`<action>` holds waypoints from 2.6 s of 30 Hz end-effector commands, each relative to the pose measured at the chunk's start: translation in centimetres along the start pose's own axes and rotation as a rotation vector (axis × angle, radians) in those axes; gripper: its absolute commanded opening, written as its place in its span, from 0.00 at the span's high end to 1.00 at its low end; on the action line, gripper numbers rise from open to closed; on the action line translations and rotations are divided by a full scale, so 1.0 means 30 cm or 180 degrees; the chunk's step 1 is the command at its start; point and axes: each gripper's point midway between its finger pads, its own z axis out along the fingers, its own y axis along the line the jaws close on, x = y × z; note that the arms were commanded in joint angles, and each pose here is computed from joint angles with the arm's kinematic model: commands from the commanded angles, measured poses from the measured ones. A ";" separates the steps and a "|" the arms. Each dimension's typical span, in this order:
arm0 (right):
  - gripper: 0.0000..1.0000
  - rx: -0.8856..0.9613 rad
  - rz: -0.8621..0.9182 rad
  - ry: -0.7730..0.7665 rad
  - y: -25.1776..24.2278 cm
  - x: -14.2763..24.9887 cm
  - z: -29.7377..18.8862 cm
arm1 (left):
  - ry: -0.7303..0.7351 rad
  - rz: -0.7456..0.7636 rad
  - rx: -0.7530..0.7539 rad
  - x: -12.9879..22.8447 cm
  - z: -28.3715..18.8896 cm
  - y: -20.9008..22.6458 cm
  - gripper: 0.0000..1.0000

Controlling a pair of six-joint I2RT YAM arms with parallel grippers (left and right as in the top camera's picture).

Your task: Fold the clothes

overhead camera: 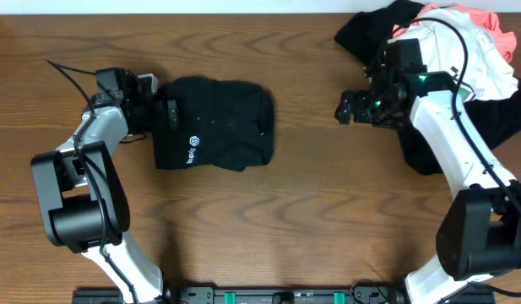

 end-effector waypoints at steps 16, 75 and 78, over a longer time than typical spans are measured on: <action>0.01 -0.0074 -0.0074 -0.0095 0.049 -0.007 -0.020 | 0.0349 -0.0409 0.1599 0.106 0.020 -0.231 0.01; 0.01 -0.0121 0.0043 -0.0249 0.062 -0.048 -0.022 | -0.1874 -0.4279 0.0301 -0.266 -0.236 0.564 0.94; 0.01 -0.0124 0.0050 -0.0250 0.063 -0.048 -0.022 | -0.1755 -0.4410 0.0289 -0.255 -0.203 0.523 0.94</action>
